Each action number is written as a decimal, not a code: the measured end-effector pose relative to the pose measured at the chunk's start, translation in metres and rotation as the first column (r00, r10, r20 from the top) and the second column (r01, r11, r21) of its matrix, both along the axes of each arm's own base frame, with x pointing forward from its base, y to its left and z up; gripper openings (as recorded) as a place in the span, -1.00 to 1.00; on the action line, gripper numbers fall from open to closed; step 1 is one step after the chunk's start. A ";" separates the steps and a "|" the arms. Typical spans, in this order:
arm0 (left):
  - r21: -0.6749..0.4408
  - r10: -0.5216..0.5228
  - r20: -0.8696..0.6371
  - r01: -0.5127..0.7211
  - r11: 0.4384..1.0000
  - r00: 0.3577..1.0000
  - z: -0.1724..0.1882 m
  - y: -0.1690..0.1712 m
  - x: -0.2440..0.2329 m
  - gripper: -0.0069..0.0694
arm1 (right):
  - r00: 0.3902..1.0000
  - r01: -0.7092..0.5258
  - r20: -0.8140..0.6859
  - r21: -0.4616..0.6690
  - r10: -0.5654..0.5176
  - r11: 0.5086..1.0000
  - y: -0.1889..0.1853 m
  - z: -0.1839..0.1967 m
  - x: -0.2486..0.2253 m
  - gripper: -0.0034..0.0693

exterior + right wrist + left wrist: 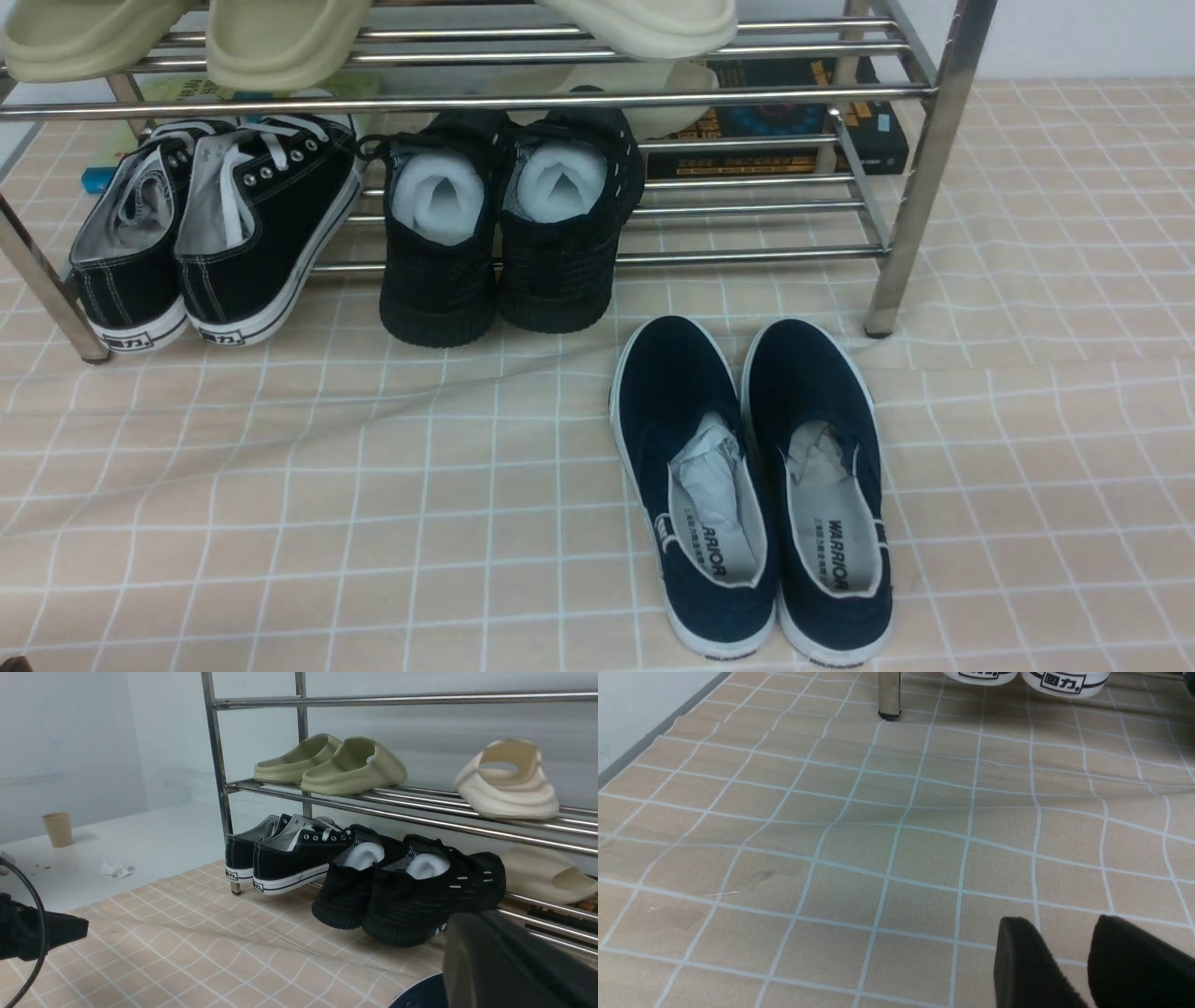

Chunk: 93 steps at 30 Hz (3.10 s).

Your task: Take the shoes off the shelf from the light coffee tablecloth by hand.

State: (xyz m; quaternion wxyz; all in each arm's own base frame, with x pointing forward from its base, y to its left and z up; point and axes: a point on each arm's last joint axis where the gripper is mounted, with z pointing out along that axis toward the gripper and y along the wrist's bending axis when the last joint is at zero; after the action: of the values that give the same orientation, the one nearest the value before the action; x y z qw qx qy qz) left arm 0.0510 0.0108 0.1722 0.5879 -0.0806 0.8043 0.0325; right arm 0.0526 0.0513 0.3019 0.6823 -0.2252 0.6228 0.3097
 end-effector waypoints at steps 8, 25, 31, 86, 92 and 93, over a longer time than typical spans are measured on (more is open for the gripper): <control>0.000 0.000 0.000 0.000 1.000 1.000 0.000 0.000 0.000 -0.19 | 1.000 0.000 -0.003 -0.003 0.000 1.000 0.000 -0.001 0.000 -0.92; 0.000 0.000 0.000 0.000 1.000 1.000 0.000 0.000 0.000 -0.20 | 1.000 0.005 -0.016 -0.016 -0.005 1.000 -0.006 -0.013 -0.005 -0.92; 0.000 0.000 0.000 0.000 1.000 1.000 0.000 0.000 0.000 -0.20 | 0.957 0.149 -0.214 -0.212 -0.195 0.966 -0.018 -0.067 -0.004 -0.91; 0.000 0.000 0.000 0.000 1.000 1.000 0.000 0.000 0.000 -0.19 | 0.590 0.688 -0.306 -0.294 -0.747 0.663 -0.055 -0.128 -0.001 -0.75; 0.000 0.000 0.000 0.000 1.000 1.000 0.000 0.000 0.000 -0.19 | 0.630 0.650 -0.306 -0.294 -0.713 0.701 -0.052 -0.128 -0.001 -0.73; 0.000 0.000 0.000 0.000 1.000 1.000 0.000 0.000 0.000 -0.19 | 0.632 0.649 -0.306 -0.294 -0.712 0.702 -0.052 -0.128 -0.001 -0.72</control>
State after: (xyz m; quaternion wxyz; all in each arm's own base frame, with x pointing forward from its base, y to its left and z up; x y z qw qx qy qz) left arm 0.0510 0.0108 0.1722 0.5879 -0.0806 0.8043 0.0325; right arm 0.0516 -0.0010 0.1740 0.5869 0.0424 0.8083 0.0179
